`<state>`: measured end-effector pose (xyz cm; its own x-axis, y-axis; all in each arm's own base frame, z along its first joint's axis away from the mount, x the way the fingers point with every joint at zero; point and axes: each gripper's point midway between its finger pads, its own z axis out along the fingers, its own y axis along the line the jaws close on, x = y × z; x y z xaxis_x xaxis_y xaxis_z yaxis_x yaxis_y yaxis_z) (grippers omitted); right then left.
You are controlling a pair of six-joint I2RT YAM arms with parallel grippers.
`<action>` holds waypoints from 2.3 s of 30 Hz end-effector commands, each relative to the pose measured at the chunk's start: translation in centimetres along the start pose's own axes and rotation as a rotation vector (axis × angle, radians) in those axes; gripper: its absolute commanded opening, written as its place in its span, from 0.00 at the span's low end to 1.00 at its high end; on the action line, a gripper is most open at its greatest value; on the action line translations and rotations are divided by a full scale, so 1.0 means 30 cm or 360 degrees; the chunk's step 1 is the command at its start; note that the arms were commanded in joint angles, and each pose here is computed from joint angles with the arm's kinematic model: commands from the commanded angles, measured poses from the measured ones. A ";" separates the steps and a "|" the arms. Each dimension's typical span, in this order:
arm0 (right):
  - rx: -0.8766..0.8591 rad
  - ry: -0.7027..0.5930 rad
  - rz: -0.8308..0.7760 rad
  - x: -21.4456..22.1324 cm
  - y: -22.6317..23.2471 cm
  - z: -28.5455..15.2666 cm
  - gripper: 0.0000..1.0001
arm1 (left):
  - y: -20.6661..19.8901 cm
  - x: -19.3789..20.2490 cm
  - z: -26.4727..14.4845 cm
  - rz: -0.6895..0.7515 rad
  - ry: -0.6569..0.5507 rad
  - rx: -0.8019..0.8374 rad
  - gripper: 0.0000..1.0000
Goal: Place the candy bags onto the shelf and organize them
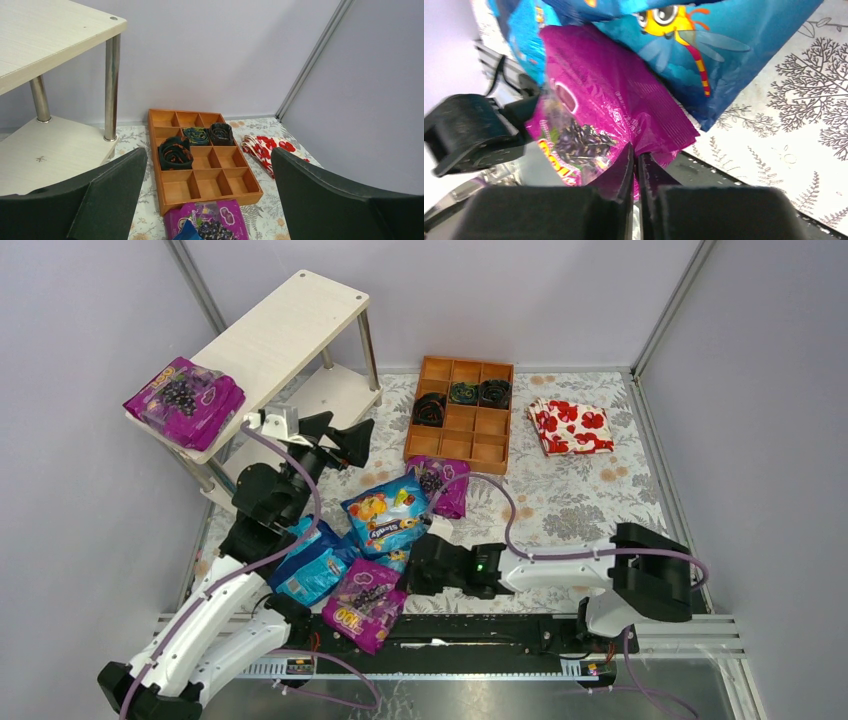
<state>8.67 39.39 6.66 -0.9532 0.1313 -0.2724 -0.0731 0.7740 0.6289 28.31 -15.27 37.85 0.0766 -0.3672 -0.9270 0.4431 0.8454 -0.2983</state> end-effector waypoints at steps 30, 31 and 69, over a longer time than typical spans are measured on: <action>-0.0175 -0.0932 -0.0466 -0.750 -0.009 -0.488 0.00 | -0.052 0.122 0.101 -0.0169 0.0250 0.0073 0.99; -0.0168 -0.0947 -0.0443 -0.771 -0.019 -0.493 0.00 | -0.064 0.154 0.113 -0.0191 0.0323 0.0097 0.99; 0.0550 -0.0476 -0.0219 -0.709 -0.589 -0.408 0.85 | -0.244 0.543 0.151 -0.0684 0.1146 0.0457 0.99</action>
<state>28.15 16.44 9.04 -0.7891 0.3001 -0.5359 0.0787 0.9147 0.3964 30.20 -28.85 21.73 -0.7574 -0.1918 -0.6241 0.4321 0.5694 -0.6993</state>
